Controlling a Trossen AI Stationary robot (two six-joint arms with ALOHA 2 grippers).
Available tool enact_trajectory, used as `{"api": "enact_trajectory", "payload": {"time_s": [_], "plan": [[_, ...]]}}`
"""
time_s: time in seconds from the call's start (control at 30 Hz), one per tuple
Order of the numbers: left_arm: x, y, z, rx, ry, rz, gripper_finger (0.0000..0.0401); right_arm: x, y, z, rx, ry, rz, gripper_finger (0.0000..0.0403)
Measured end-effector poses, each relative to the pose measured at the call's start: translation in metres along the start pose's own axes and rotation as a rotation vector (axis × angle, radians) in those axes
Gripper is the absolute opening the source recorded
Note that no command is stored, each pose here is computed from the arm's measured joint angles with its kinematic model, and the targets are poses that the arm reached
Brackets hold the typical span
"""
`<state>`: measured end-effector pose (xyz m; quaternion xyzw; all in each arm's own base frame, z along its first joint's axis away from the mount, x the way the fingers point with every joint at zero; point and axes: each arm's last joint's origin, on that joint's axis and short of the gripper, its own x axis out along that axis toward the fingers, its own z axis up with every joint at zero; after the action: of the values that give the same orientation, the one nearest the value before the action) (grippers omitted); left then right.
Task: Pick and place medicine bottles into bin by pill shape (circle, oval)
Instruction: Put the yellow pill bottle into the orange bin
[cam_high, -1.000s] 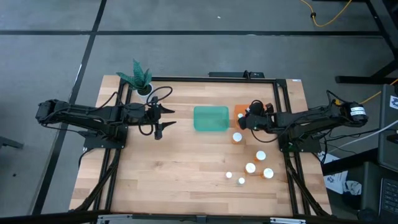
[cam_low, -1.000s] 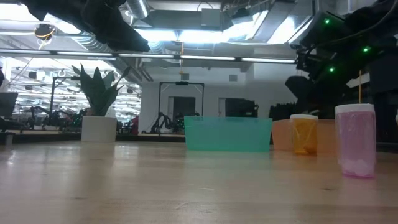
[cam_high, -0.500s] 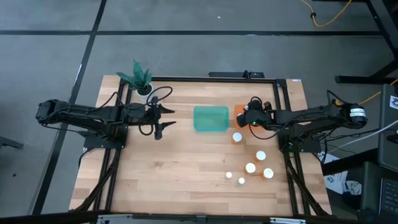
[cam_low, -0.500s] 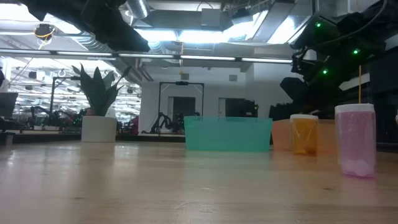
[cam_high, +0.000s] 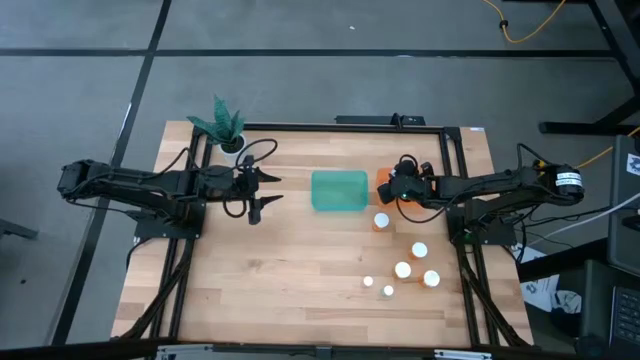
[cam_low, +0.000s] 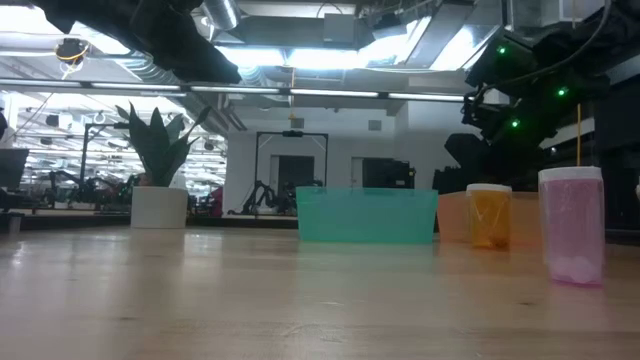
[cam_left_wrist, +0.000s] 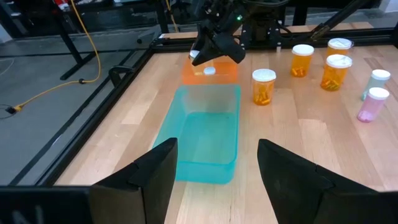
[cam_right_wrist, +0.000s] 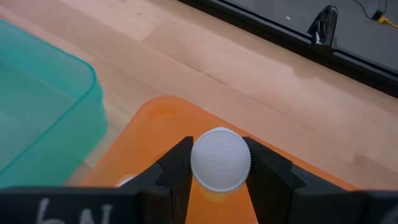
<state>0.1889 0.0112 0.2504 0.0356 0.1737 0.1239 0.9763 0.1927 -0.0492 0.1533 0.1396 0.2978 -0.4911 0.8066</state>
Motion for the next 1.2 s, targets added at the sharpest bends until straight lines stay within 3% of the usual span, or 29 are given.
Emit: {"api": "enact_trajectory", "payload": {"time_s": [1.2], "plan": [[0.0, -0.0001, 0.0, 0.001, 0.0, -0.001, 0.0214, 0.0001, -0.001, -0.0008, 0.023, 0.002, -0.012, 0.0134]]}}
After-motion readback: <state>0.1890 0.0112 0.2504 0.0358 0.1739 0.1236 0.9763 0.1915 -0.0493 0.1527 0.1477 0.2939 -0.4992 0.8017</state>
